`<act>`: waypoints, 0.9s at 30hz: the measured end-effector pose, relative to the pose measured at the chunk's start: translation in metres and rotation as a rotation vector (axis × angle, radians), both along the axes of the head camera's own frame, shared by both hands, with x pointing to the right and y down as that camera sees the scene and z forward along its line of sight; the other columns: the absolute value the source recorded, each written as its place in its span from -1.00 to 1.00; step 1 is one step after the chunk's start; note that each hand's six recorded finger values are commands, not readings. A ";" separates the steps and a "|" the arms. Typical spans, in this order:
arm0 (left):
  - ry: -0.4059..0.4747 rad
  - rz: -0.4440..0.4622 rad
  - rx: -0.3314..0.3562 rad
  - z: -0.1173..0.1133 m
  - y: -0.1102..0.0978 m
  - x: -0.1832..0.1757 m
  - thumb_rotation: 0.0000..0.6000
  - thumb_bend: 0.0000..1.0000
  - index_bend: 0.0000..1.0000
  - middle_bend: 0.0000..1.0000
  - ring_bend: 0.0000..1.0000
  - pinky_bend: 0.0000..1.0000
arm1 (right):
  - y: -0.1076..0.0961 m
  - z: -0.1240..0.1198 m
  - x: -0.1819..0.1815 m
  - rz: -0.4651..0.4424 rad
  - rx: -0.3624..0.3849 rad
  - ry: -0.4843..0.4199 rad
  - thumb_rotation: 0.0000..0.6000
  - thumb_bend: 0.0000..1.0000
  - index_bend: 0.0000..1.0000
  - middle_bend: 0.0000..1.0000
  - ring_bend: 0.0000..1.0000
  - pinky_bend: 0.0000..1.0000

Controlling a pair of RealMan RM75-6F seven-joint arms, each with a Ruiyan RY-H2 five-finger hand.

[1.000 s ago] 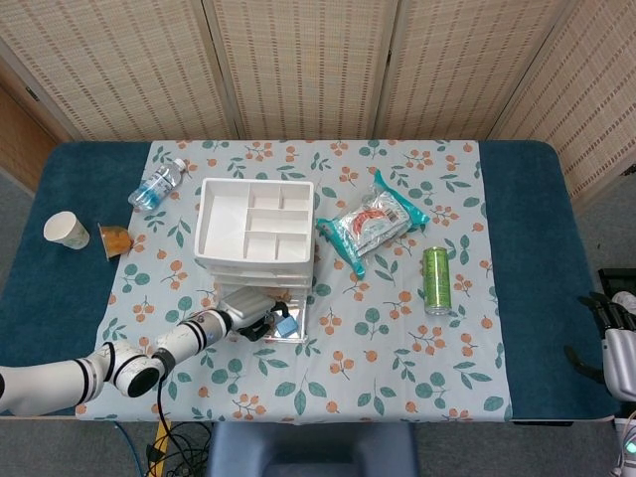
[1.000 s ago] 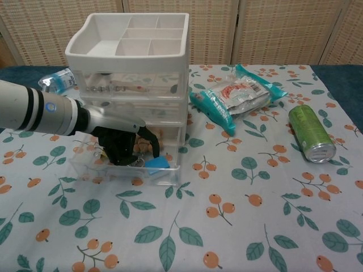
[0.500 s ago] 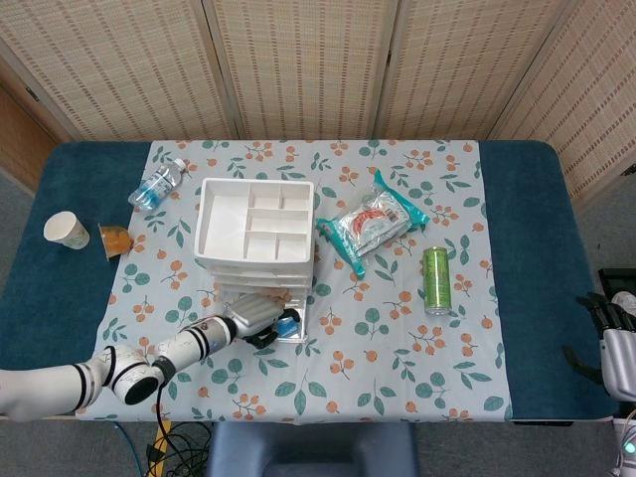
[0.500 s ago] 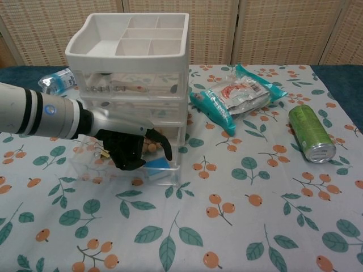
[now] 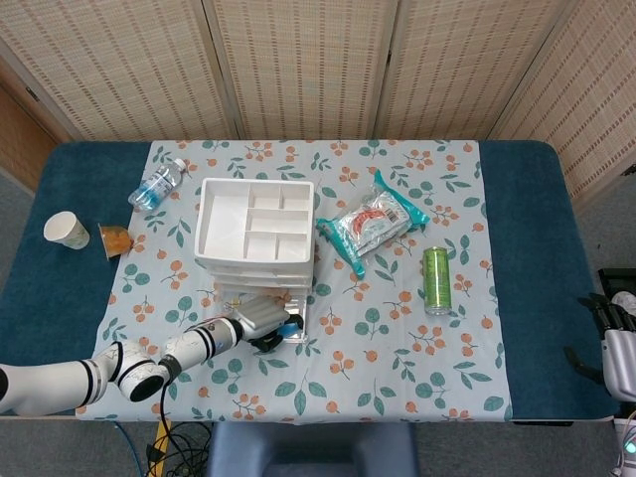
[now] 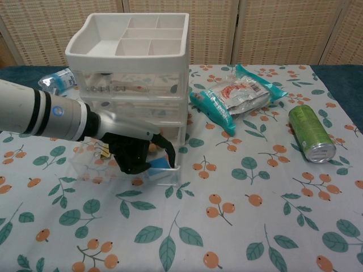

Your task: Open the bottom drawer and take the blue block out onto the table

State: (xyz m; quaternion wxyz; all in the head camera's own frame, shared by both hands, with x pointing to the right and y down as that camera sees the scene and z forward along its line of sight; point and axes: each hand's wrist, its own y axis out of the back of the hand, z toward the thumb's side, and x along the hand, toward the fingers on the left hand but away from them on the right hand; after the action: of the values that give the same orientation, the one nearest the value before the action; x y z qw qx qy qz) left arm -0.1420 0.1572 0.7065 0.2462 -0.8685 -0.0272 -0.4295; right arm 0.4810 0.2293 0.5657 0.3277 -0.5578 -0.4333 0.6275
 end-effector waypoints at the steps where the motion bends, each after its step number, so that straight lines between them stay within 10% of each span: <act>1: -0.001 0.003 -0.002 0.000 0.000 0.001 1.00 0.17 -0.55 0.89 1.00 1.00 | 0.000 0.000 0.000 0.001 0.000 0.000 1.00 -0.47 -0.62 -0.69 -0.57 -0.57; 27: -0.098 0.092 0.098 0.008 -0.014 -0.001 1.00 0.17 -0.34 0.88 1.00 1.00 | 0.002 -0.001 0.006 0.015 0.005 -0.001 1.00 -0.46 -0.62 -0.69 -0.57 -0.57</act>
State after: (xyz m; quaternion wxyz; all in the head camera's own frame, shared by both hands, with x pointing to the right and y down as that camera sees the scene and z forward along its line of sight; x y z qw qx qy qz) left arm -0.1429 0.1431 0.7141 0.3062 -0.8312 -0.0578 -0.4605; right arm 0.4867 0.2311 0.5646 0.3243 -0.5538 -0.4392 0.6286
